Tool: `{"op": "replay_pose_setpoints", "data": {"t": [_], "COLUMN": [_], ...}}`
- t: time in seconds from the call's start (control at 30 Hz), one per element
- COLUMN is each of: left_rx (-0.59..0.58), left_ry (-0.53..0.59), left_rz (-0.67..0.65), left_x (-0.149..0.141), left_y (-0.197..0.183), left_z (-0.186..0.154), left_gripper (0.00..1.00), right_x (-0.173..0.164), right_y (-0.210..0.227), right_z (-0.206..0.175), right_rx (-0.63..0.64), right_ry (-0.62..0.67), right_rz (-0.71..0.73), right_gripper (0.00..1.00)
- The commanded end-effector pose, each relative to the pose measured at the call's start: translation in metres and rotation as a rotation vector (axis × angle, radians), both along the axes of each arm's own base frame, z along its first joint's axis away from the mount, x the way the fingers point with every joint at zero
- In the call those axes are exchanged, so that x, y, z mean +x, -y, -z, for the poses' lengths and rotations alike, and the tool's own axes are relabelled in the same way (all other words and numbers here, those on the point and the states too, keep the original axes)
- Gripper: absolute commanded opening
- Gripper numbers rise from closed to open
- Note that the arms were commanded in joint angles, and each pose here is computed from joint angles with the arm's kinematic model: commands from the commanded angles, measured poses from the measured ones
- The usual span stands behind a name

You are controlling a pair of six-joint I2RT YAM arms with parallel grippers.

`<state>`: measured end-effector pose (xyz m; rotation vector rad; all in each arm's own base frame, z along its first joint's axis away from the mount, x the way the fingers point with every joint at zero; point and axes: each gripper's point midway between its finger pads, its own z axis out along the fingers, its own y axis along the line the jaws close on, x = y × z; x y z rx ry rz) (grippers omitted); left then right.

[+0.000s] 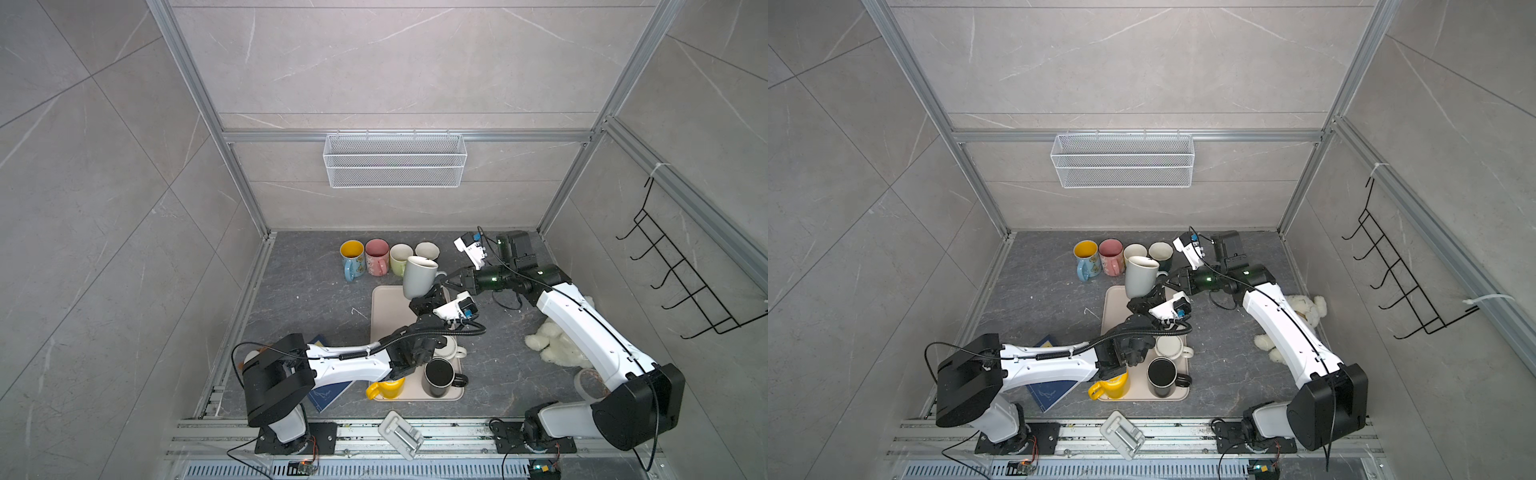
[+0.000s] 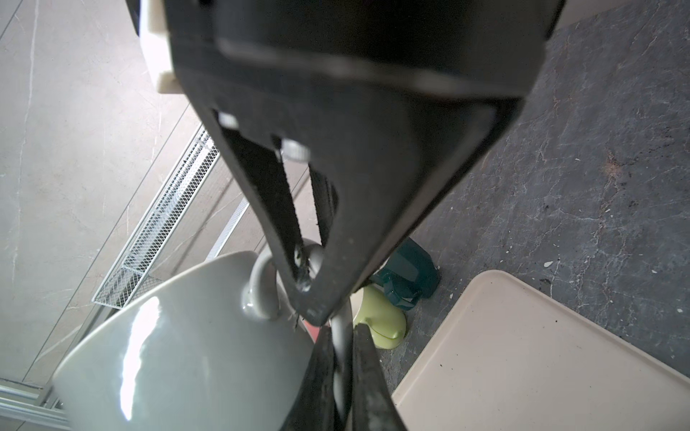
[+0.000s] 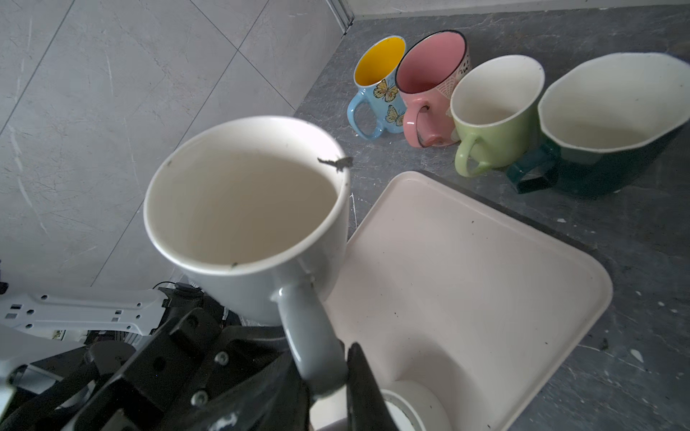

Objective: Turn the mug right side up
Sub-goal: Place the mug at the top-center of the table.

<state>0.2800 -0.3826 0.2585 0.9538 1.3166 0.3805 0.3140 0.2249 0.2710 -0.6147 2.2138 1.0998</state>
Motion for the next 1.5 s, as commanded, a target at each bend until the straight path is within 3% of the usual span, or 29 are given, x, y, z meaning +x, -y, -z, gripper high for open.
{"op": "replay_pose_setpoints", "data": {"t": [0.0,0.07,0.47,0.93,1.23,1.47], "left_rx": [-0.130,-0.129,-0.120,-0.123,-0.122,-0.111], "left_ry": [0.067,0.067,0.087,0.106,0.105,0.107], "left_rz": [0.016,0.017,-0.047,-0.108,-0.128,-0.141], "left_x": [-0.004,-0.004,0.003,0.009,0.009,0.010], "left_y": [0.007,0.008,0.007,0.004,0.000,-0.002], "left_z": [-0.043,-0.042,-0.047,-0.051,-0.051,-0.049], "left_gripper": [0.00,0.00,0.01,0.18,0.38,0.39], "right_x": [0.001,0.000,-0.009,-0.011,-0.007,-0.003], "right_y": [-0.003,-0.003,-0.009,-0.016,-0.017,-0.016], "right_z": [0.003,0.004,0.002,0.011,0.017,0.019], "right_rx": [0.025,0.025,0.050,0.041,0.034,0.020], "right_ry": [-0.030,-0.032,0.000,-0.011,-0.022,-0.023], "right_rz": [0.008,0.006,0.001,0.002,0.018,0.043], "right_gripper": [0.06,0.00,0.00,0.00,0.00,0.00]}}
